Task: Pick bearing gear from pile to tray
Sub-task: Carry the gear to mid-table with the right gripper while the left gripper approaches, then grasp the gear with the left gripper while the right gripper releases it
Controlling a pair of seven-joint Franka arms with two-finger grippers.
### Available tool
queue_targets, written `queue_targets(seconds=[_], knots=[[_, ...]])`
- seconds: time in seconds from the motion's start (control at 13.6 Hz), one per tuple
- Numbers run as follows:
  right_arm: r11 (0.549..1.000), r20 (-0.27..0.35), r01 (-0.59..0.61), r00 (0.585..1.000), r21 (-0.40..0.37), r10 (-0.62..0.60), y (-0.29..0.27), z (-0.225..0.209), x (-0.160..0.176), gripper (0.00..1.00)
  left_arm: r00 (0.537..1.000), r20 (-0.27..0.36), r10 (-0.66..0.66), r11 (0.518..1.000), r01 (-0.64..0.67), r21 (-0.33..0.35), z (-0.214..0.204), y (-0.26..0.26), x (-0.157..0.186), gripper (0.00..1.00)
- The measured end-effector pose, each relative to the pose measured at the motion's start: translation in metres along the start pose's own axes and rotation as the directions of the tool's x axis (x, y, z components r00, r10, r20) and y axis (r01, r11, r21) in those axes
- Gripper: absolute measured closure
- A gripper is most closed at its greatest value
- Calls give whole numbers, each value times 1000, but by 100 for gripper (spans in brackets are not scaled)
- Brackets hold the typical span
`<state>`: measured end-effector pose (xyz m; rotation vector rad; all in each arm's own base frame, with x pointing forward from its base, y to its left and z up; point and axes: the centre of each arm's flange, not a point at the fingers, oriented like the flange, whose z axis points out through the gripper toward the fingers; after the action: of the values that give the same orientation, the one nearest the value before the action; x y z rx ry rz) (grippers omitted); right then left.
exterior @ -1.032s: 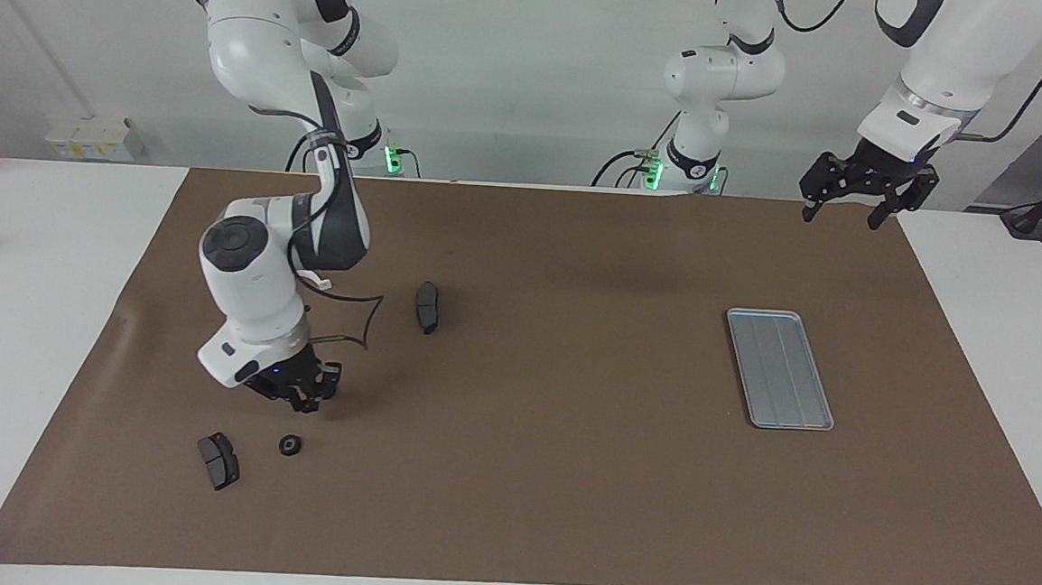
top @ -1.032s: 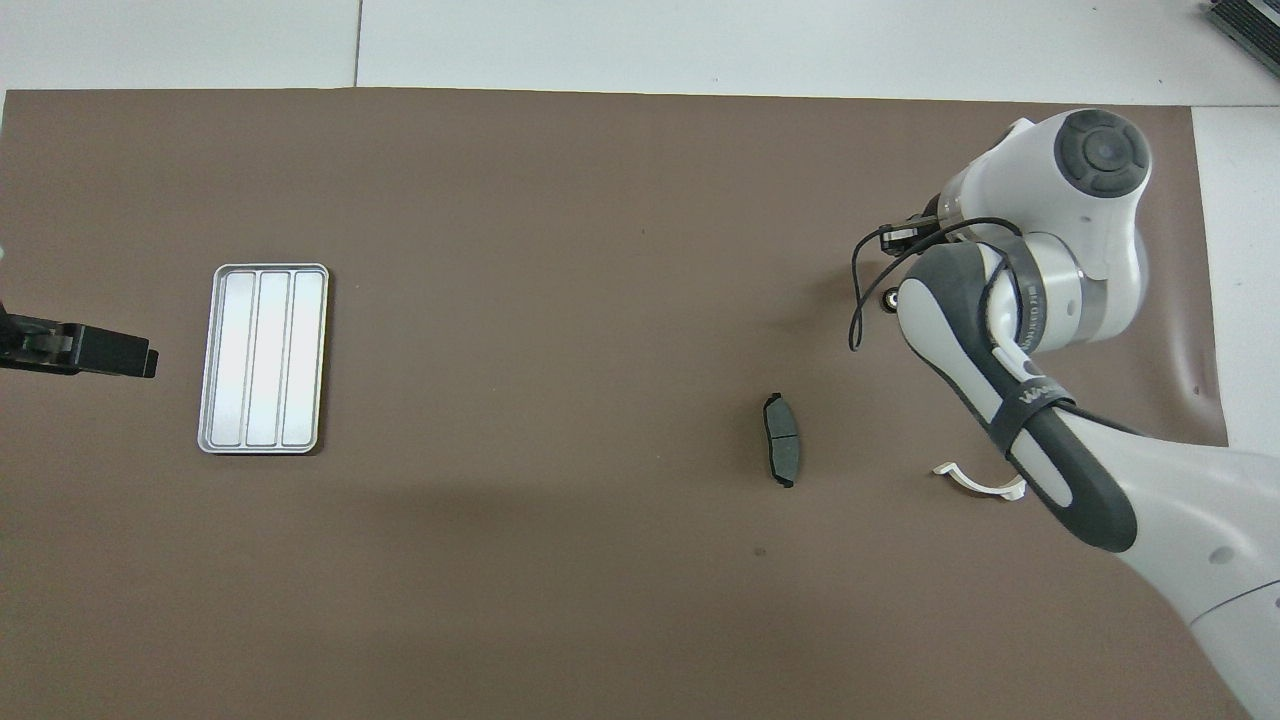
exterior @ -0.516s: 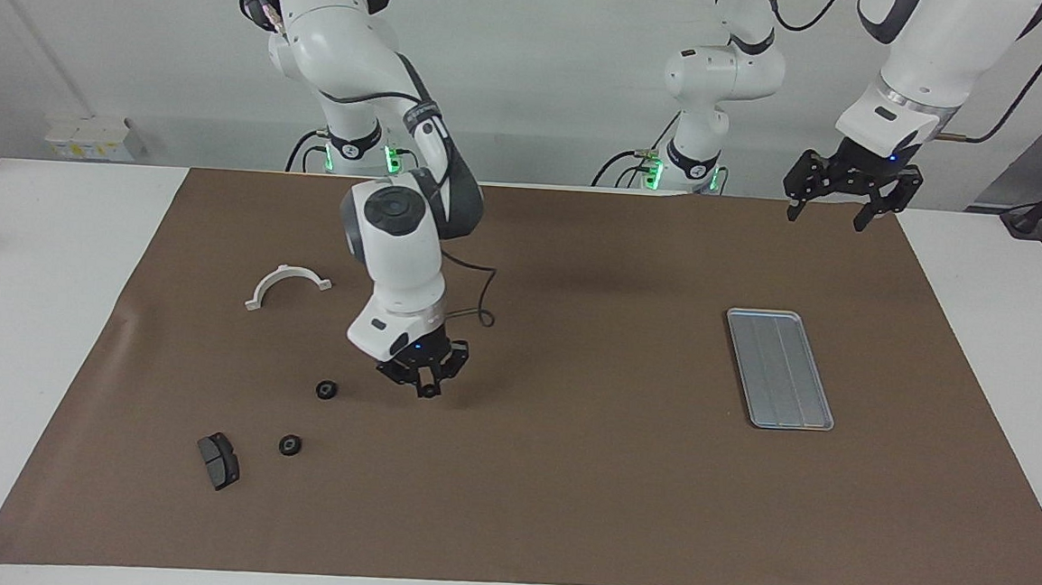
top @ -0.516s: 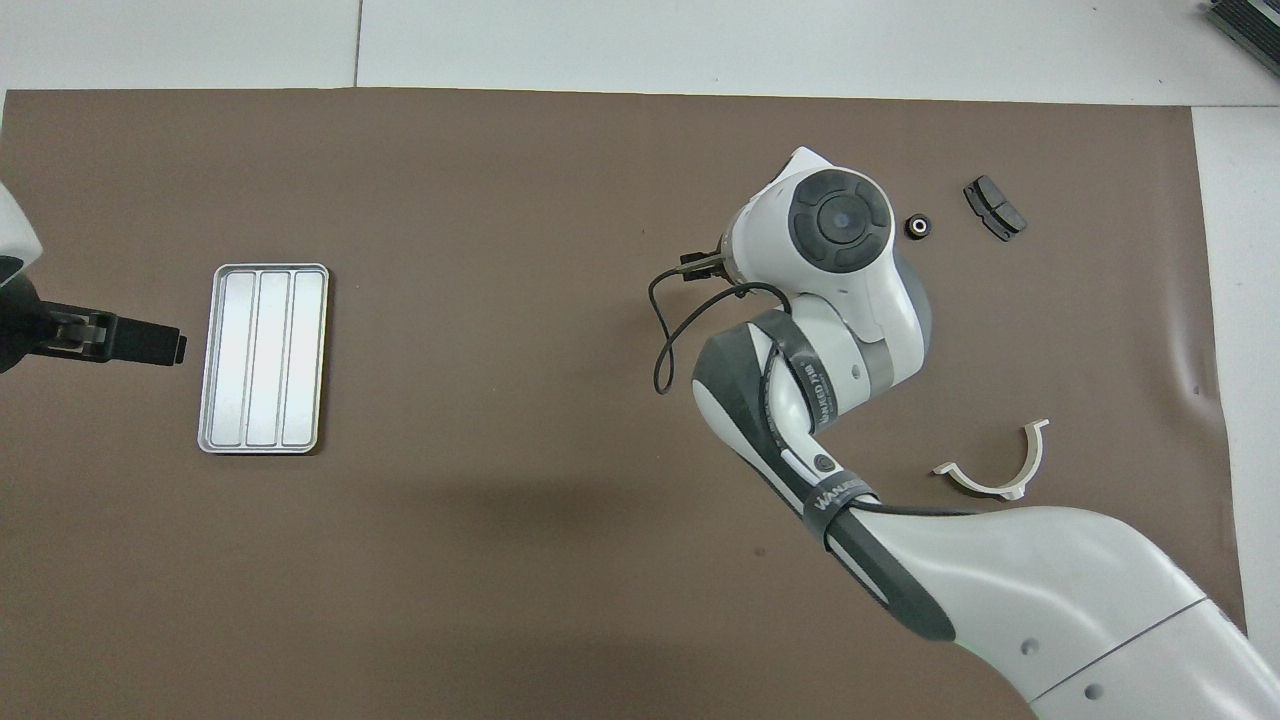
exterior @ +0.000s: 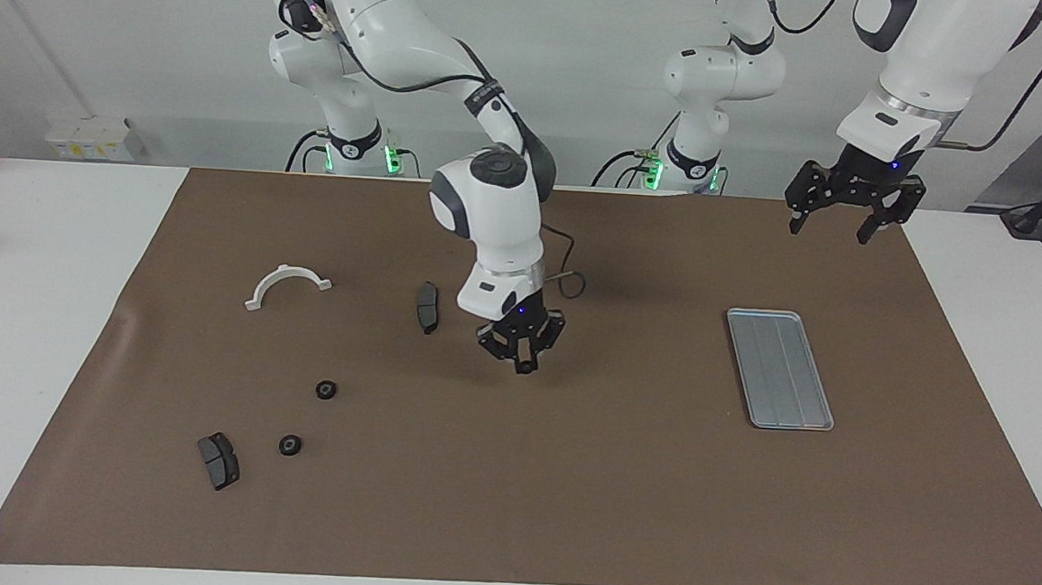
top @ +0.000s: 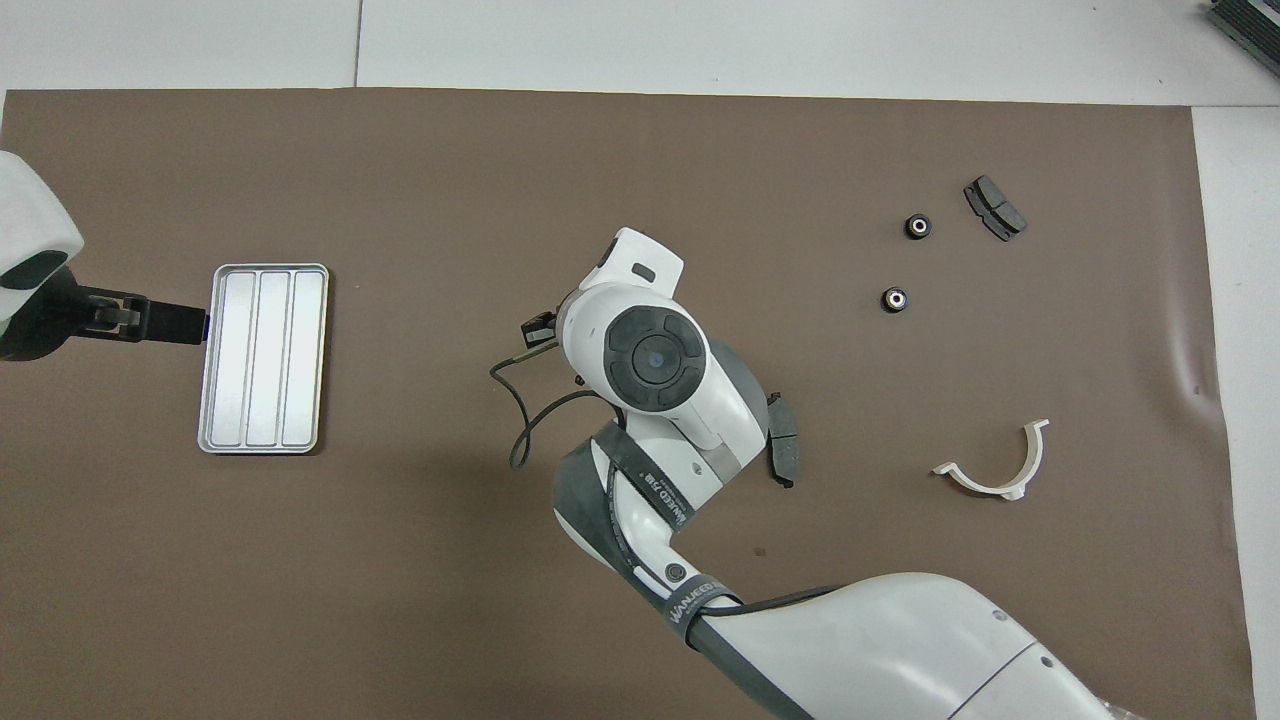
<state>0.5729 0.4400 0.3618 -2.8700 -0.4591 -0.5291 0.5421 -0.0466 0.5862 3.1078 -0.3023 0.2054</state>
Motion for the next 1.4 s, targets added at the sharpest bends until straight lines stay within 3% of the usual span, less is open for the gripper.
queue_targets(seconds=[0.22, 0.44, 0.66, 0.88, 0.96, 1.11, 1.4], knots=[[999, 9, 43, 999, 19, -43, -31, 9, -15, 76, 1000, 21, -16, 1000, 16, -8, 32, -8, 12, 0], [996, 34, 87, 996, 35, -88, -66, 18, -37, 76, 991, 14, -136, 991, 137, -10, 66, -9, 17, 0], [998, 75, 62, 995, 32, -65, -84, 34, -61, 72, 984, 12, -178, 984, 178, -13, 91, -9, 22, 0], [1000, 109, 7, 994, 16, -9, -92, 38, -72, 43, 974, 12, -228, 973, 229, -17, 106, -9, 27, 0], [1000, 113, -7, 994, 11, 6, -92, 38, -72, 43, 964, 4, -267, 964, 267, -20, 109, -2, 30, 0], [1000, 118, -25, 993, -5, 25, -82, 38, -67, 33, 950, -5, -313, 950, 312, -30, 119, 28, 32, 0], [993, 120, -99, 987, -57, 105, -26, 24, -37, 32, 922, 1, -387, 921, 387, -41, 144, 73, 25, 0]])
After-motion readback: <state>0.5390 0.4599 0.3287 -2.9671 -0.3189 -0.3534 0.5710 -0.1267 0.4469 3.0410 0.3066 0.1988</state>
